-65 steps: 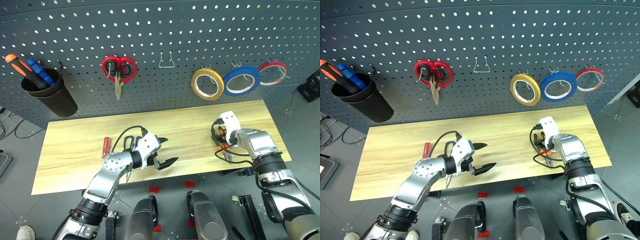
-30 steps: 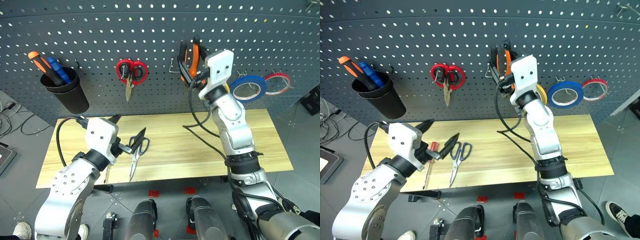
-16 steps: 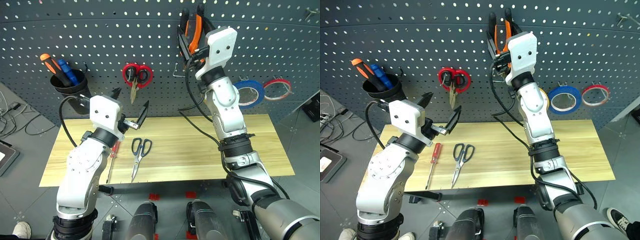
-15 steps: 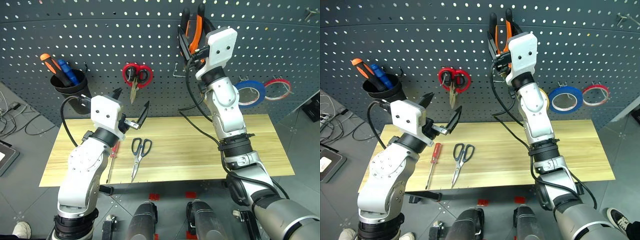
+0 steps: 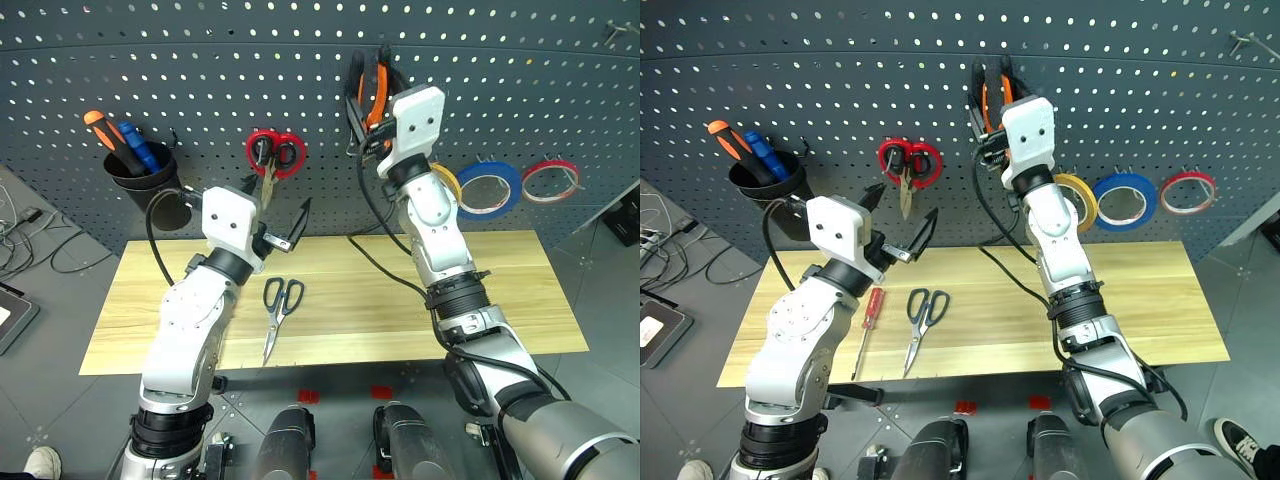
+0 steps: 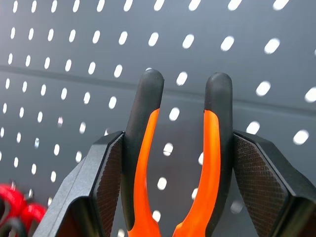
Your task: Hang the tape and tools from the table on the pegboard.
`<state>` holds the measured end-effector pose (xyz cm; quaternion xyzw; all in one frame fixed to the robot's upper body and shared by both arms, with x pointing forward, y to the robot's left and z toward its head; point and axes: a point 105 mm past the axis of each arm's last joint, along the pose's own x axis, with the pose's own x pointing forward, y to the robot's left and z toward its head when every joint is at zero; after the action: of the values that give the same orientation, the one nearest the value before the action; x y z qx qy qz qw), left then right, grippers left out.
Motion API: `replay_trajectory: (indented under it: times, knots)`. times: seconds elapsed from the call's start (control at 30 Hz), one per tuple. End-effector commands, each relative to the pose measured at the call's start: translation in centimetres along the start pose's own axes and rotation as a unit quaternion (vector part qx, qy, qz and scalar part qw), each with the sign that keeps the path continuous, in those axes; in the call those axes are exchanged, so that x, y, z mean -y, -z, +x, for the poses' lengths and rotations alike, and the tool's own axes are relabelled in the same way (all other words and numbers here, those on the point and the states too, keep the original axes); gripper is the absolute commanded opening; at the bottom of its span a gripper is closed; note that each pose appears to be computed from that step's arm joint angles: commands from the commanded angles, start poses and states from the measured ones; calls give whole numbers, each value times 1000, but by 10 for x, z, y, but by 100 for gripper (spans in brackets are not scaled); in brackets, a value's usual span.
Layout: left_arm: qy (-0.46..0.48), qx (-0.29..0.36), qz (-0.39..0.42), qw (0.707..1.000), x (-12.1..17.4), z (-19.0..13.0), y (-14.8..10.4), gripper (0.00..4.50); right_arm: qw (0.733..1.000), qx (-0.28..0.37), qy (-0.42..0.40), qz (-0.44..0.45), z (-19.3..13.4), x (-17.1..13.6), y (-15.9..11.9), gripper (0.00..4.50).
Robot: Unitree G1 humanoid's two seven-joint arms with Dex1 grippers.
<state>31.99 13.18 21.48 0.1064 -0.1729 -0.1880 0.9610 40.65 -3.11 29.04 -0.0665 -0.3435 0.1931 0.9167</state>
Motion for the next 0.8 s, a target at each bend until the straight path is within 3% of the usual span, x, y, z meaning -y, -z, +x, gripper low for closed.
replay_trajectory:
  times: [0.03,0.23,0.3,0.4,0.8]
  knots:
    - [5,24,12,1000,1,1,-11,450,1000,7,-2,-16,-1,-2,0,300]
    - [5,19,15,1000,-1,-1,-9,450,999,-35,-19,-34,-10,-4,24,300]
    - [5,18,14,1000,-1,-1,-9,450,999,-35,-19,-34,-10,-3,24,372]
    - [9,18,10,1000,2,-1,-9,450,999,-33,-19,-33,-11,-1,23,446]
    - [18,13,7,1000,3,-1,-7,450,999,-26,-7,-19,-15,9,17,446]
